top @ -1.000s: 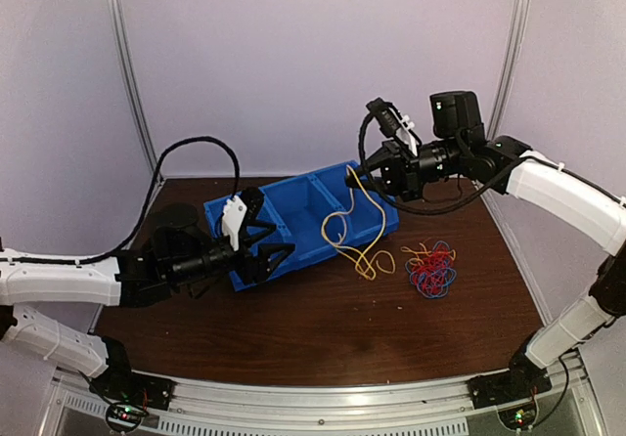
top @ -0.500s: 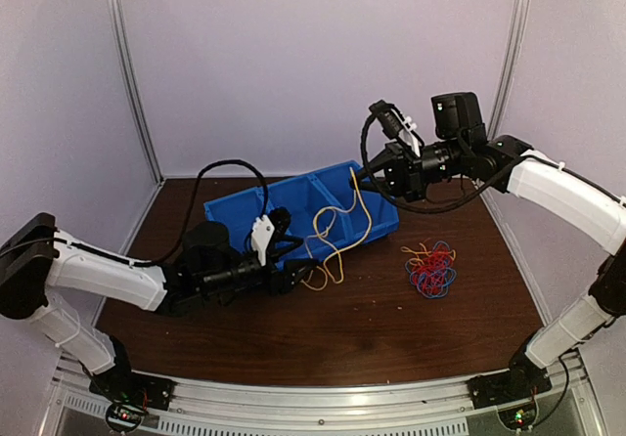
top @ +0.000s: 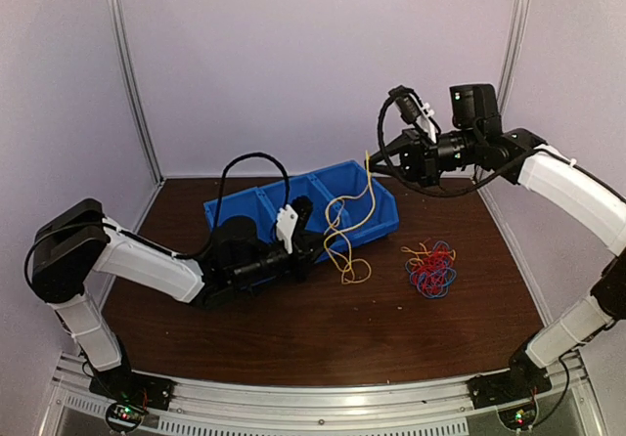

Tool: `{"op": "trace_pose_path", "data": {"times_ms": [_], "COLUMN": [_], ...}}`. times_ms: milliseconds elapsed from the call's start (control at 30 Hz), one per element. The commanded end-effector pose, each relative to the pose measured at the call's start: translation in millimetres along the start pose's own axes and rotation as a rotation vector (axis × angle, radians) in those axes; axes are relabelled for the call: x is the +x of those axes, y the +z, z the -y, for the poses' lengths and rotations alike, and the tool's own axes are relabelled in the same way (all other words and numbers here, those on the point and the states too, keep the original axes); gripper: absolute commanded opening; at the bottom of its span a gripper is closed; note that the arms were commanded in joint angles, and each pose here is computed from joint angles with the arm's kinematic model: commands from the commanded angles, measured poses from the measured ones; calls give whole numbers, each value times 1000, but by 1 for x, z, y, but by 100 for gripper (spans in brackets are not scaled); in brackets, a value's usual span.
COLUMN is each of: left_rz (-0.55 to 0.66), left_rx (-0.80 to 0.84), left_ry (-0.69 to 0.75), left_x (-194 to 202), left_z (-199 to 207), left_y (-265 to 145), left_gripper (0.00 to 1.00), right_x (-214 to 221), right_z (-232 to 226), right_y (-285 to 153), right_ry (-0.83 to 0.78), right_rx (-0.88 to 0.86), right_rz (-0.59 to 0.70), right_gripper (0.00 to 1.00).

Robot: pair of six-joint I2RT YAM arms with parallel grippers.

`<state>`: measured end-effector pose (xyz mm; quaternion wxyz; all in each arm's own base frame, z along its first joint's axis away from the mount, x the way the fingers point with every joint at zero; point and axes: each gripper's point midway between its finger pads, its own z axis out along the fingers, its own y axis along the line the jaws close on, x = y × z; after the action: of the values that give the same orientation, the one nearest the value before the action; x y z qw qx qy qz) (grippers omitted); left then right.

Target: Untangle the cables

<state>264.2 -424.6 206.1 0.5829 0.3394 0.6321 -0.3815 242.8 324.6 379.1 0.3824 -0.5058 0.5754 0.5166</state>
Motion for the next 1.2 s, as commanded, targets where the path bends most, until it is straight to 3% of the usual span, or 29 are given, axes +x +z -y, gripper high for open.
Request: {"op": "trace_pose_path", "data": {"times_ms": [0,233,467,800,1033,1100,1167], "left_rz": [25,-97,-130,-26,35,59,81], "left_rx": [-8,-56,-94,-80,-72,-71,-69], "left_ry": [-77,-144,-141,-87,-19,-7,0], "left_x": [9,62,67,5,-47,-62,-76], "left_z": [-2,-8,-13,-8,-4,-2,-1], "left_y": [-13,-48,-70,-75,-68,-66,-64], "left_gripper": [0,0,0,0,0,0,0], "right_x": [-67,-128,-122,17,113,137,152], "right_z": [12,39,70,108,68,57,47], "right_y": [-64,-161,-202,-184,-117,-96,-79], "right_ry": [-125,-242,-196,-103,-7,12,24], "right_rx": [136,416,576,678,470,408,351], "right_rz": [121,224,270,18,-161,-203,-245], "right_gripper": [0,0,0,0,0,5,18]}}
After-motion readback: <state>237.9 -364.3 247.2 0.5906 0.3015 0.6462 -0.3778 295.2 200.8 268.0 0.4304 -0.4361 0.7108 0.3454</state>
